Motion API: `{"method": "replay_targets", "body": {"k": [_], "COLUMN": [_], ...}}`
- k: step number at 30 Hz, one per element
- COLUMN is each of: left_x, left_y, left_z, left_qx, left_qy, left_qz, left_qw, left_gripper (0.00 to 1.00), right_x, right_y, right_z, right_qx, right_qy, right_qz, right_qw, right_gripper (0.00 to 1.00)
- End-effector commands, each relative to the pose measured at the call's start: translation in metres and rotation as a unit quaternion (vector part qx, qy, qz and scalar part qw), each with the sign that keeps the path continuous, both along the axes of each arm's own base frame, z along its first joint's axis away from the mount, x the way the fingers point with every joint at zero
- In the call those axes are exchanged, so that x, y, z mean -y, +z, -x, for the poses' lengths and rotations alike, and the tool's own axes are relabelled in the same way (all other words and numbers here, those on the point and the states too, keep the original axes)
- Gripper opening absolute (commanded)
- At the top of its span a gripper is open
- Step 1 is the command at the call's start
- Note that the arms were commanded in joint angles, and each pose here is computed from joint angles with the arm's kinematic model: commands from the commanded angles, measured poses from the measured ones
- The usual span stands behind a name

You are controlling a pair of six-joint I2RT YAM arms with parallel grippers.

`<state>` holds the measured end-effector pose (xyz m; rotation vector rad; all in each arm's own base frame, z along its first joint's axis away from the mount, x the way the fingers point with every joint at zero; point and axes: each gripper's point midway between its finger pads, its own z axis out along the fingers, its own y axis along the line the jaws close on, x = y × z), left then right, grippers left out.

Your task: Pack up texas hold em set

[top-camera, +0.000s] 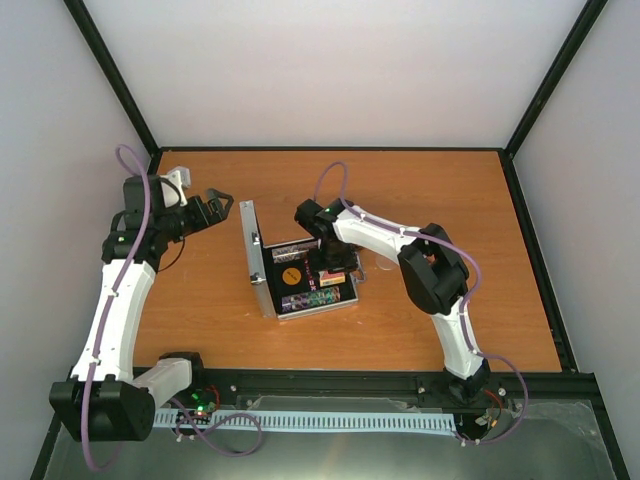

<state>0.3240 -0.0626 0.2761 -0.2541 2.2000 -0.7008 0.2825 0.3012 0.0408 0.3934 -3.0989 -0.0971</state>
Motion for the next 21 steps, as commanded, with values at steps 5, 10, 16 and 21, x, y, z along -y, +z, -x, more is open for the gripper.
{"method": "replay_targets", "body": {"k": [5, 10, 16, 21], "left_x": [0.004, 0.003, 0.003, 0.002], "left_y": [0.0, 0.0, 0.004, 0.006], "left_z": [-0.001, -0.001, -0.001, -0.002], "left_qx": [0.002, 0.002, 0.006, 0.008], "left_qy": [-0.006, -0.005, -0.004, -0.003], "left_qz": [0.01, 0.007, 0.006, 0.005], "left_qw": [1.0, 1.0, 1.0, 1.0], "left_gripper": [1.0, 1.0, 1.0, 1.0], "right_x": [0.005, 0.003, 0.005, 0.0], "right_y": [-0.011, -0.016, -0.016, -0.013], "right_z": [-0.013, -0.021, -0.029, -0.029], "right_qx": [0.019, 0.04, 0.062, 0.068], "right_qy": [-0.038, -0.027, -0.01, -0.003], "right_qz": [0.027, 0.033, 0.043, 0.033], "right_qw": [0.999, 0.998, 0.997, 0.997], "right_gripper": [0.58, 0.58, 0.59, 0.63]}}
